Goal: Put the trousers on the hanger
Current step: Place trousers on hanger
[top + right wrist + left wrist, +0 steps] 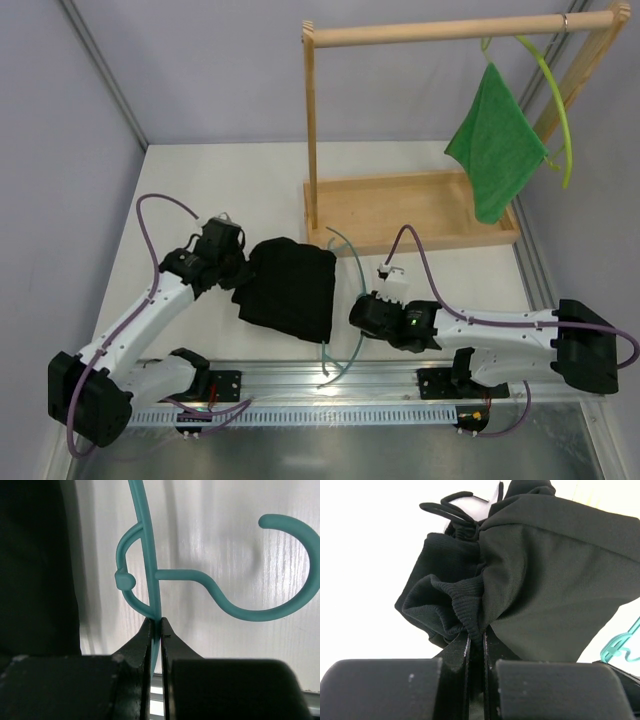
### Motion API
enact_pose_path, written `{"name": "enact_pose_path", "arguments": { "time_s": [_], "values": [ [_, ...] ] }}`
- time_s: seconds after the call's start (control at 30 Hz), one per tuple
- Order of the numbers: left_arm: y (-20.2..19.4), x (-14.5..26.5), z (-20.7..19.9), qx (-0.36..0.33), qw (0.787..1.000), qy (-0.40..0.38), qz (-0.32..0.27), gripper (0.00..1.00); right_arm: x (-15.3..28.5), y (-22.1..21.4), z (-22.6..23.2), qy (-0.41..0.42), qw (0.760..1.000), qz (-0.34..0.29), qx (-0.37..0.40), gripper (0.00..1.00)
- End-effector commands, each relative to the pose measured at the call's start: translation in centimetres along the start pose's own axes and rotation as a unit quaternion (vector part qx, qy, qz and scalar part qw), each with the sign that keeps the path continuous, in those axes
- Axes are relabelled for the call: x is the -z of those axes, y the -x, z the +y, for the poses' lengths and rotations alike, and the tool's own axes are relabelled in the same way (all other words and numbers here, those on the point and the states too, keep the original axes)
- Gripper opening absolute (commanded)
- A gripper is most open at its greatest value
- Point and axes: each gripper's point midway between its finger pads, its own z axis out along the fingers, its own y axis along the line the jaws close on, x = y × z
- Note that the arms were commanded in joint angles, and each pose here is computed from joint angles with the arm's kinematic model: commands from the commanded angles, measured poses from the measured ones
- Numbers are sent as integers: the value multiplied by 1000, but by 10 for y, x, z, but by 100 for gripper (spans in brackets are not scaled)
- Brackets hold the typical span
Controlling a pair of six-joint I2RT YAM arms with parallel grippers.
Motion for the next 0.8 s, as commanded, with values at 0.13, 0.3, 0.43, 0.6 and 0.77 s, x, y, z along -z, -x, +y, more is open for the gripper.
{"name": "enact_pose_path", "arguments": {
  "time_s": [0.13,0.3,0.43,0.6,0.77],
  "values": [
    [32,-7,36,6,996,45,-72,0,5,4,-67,-101,988,8,113,4],
    [10,-28,65,22,994,94,-61,0,1,7,-67,-107,986,14,125,4],
    [11,-36,78,38,988,128,-74,0,0,13,-64,-113,986,5,118,4],
    [8,-50,94,64,982,155,-91,0,-7,14,-42,-51,997,-22,46,4],
    [-15,-68,88,74,988,123,-51,0,-17,13,-31,-4,999,-44,-20,4]
  ]
}}
